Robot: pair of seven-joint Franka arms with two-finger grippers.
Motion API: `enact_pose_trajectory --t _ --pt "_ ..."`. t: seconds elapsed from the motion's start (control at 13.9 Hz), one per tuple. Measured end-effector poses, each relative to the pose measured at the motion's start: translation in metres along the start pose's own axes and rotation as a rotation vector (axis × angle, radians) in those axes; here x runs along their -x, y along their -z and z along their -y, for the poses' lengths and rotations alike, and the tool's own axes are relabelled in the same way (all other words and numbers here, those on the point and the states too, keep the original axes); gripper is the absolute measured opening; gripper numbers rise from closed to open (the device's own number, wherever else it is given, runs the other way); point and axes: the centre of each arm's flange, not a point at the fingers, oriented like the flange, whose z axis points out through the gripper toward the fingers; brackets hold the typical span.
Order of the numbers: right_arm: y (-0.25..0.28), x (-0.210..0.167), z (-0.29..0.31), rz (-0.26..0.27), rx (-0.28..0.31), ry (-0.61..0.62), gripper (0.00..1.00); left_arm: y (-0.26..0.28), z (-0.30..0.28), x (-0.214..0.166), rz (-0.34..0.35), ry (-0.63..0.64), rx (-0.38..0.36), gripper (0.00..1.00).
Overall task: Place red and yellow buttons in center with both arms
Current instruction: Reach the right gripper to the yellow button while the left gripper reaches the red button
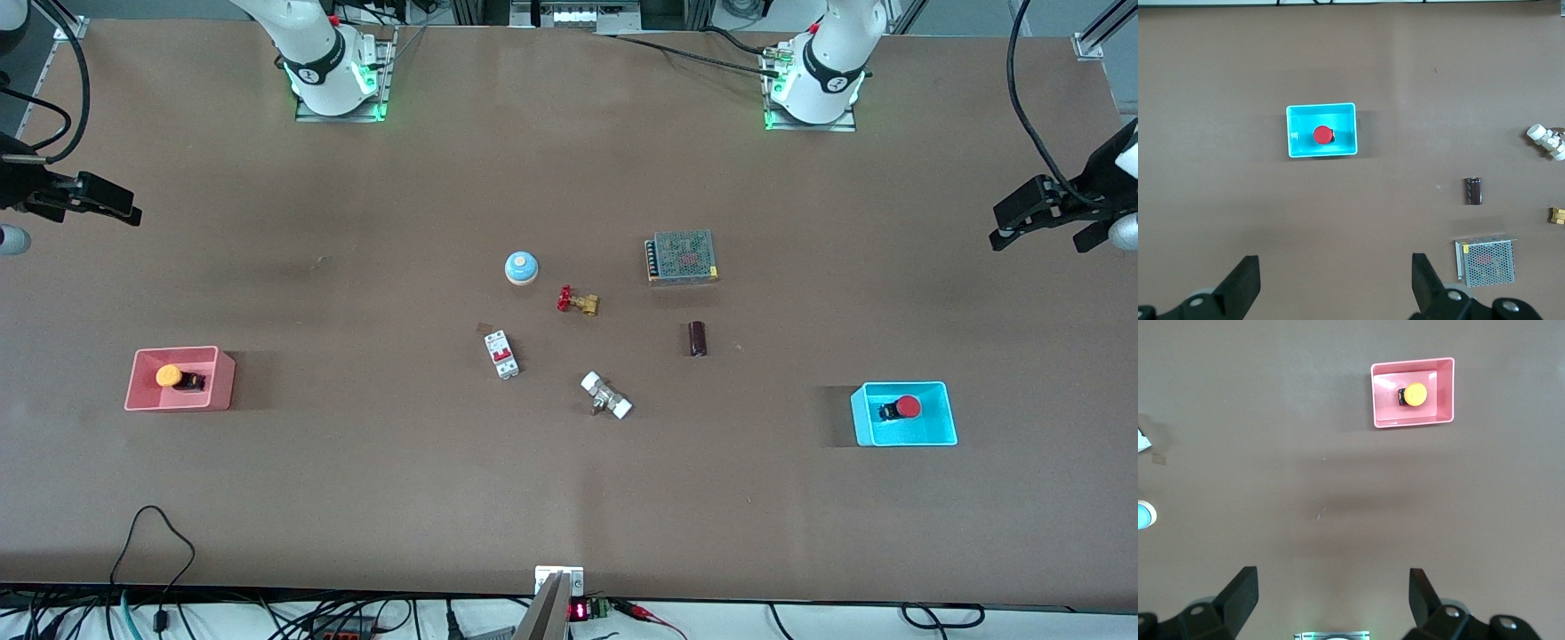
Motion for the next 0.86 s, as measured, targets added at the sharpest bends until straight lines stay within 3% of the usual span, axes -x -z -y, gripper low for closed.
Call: enact_pose_trajectory --t 0.5,0.86 --pt "0.000 0.002 -0.003 0.002 -0.001 -0.004 1.00 -0.010 0.001 -0.005 -0.003 -0.002 0.003 1.00" --pt "-0.077 -0.050 -0.037 0.004 0.029 -0.011 1.00 -0.106 0.031 -0.049 0.007 0.001 0.030 1.00"
